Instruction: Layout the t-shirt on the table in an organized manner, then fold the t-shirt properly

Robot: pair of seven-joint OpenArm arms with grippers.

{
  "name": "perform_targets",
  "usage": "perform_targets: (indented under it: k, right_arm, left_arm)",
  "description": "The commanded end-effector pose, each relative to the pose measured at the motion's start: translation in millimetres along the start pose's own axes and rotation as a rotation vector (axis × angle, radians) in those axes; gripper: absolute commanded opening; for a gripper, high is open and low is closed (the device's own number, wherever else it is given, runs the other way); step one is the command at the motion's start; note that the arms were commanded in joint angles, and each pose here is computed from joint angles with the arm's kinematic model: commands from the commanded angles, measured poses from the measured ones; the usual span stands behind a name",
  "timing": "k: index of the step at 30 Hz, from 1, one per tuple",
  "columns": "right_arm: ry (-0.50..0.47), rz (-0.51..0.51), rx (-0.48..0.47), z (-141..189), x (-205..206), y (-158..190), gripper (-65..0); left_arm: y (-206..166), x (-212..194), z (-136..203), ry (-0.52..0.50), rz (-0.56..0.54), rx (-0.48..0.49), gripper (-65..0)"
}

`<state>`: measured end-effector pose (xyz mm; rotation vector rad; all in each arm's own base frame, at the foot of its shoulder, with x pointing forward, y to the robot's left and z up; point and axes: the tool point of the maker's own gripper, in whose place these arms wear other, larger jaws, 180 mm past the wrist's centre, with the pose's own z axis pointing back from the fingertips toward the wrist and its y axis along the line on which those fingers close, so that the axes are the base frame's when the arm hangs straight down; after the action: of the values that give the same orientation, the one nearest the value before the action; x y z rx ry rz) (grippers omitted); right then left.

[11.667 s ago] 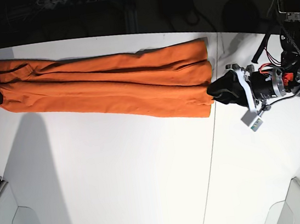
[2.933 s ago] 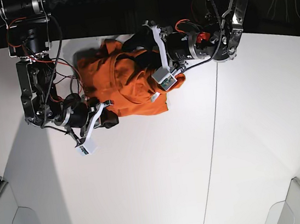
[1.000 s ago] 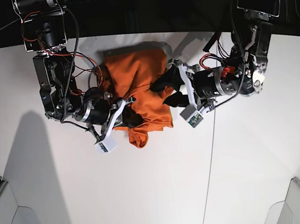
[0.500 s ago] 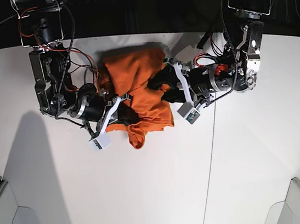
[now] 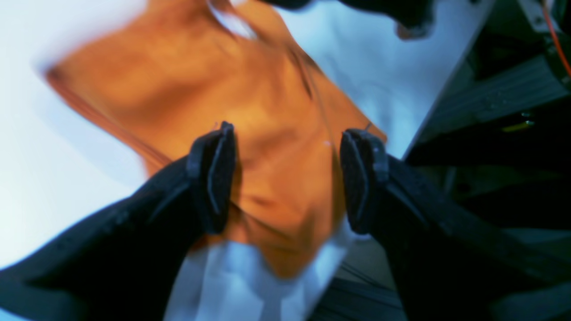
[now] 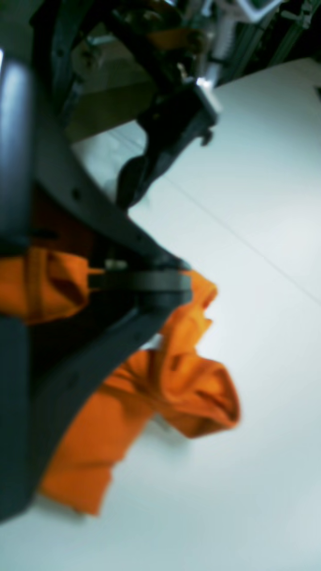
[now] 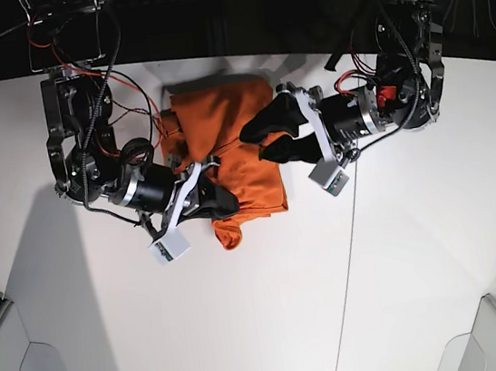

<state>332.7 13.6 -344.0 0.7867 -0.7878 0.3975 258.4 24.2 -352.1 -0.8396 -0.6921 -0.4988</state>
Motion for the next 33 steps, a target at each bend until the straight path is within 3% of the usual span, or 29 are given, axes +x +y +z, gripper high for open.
perform_targets:
  k: [1, 4, 8, 12, 15, 21, 28, 33]
  right_arm:
    - [-0.034, 0.011, 0.013, 0.8, 7.2, 4.3, -65.0]
    - [0.024, -0.017, -0.007, -3.8, -26.5, 2.0, -65.0]
    - [0.099, -0.058, -0.044, -13.6, -69.9, -9.0, -65.0]
    - [0.113, -0.102, -0.047, -17.7, -84.7, -14.2, -65.0]
    - [0.081, -0.104, -0.033, -18.4, -72.6, -12.3, -65.0]
    - [-0.014, -0.040, -0.010, -13.3, -29.0, -2.7, -65.0]
    - [-0.100, 0.128, -0.020, 13.1, 25.3, 19.3, -65.0]
    - [-0.060, 0.159, -0.064, 45.0, 10.9, 10.4, -65.0]
  left_arm:
    - [-7.4, 8.0, 1.0, -0.045, -0.001, -0.025, -25.7]
    - [-15.1, -9.8, -4.8, -0.045, 0.042, -0.024, -25.7]
    - [-6.3, -24.2, -13.1, -0.055, 0.030, 0.054, -25.7]
    - [7.1, -43.4, -21.4, -0.031, 0.073, 0.086, -25.7]
    - [11.5, -44.3, -23.0, -0.026, 0.082, 0.089, -25.7]
    - [2.1, -6.6, -12.3, -0.063, 0.016, 0.061, -25.7]
    - [-6.6, 36.7, 37.7, -0.160, -0.050, 0.084, -25.7]
    - [-2.8, 14.0, 78.9, -0.141, -0.041, 0.164, -25.7]
